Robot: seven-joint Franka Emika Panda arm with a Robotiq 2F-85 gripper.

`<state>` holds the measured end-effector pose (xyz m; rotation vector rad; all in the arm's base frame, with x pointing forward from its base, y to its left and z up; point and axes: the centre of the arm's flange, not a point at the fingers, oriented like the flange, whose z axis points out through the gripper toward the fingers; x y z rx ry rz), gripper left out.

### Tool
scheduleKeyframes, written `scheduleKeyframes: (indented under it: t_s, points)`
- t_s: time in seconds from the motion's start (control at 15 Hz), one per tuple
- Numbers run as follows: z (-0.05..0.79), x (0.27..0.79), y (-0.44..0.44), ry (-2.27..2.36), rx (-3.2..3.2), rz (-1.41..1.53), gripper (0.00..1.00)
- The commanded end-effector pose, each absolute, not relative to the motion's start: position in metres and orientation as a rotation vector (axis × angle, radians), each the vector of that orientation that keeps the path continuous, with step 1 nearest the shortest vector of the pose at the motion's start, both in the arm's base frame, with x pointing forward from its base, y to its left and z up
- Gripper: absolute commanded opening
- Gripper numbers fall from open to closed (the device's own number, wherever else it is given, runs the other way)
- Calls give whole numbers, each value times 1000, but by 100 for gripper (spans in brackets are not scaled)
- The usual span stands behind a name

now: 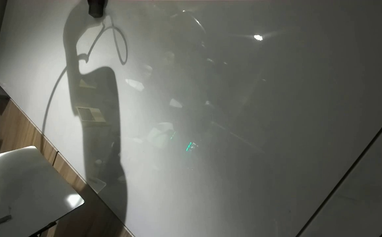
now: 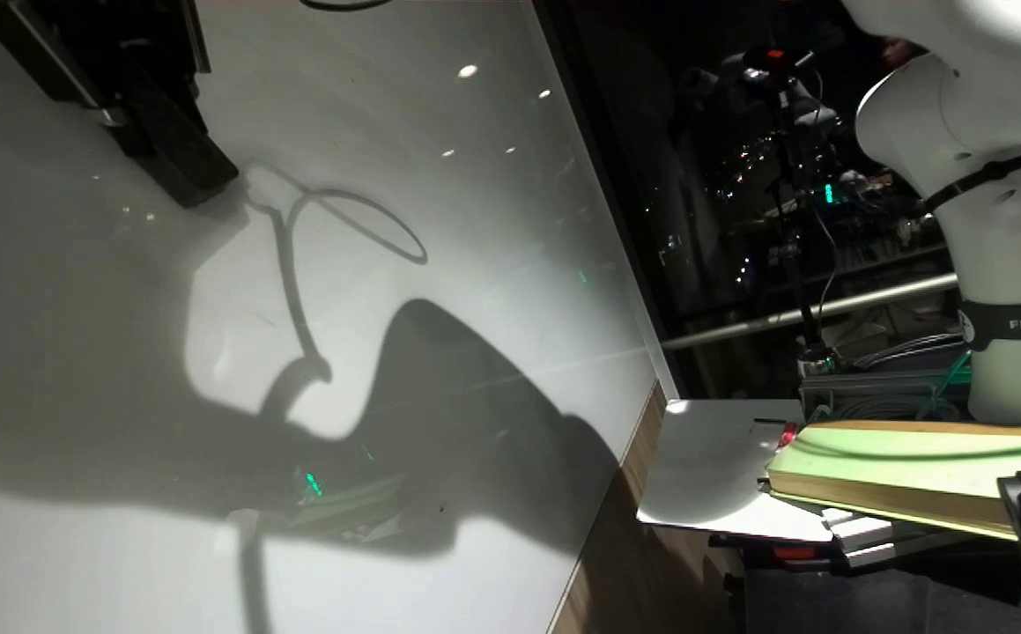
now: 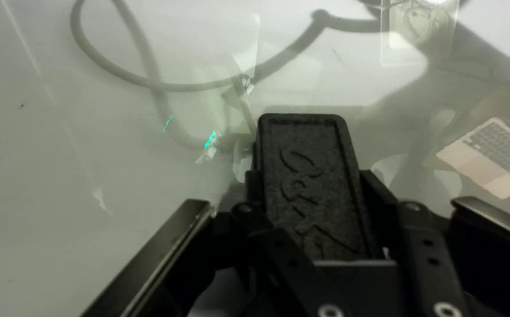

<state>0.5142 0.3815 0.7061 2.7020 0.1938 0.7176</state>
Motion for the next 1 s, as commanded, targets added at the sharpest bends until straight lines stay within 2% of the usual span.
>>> scheduleKeyframes:
  t_s: [0.0, 0.27, 0.53, 0.93]
  points:
    - [735, 554, 362, 186, 2685, 814, 30]
    - [713, 527, 334, 240, 2712, 708, 30]
    - [667, 477, 302, 312, 2755, 611, 30]
    - [600, 465, 270, 338, 2803, 367, 30]
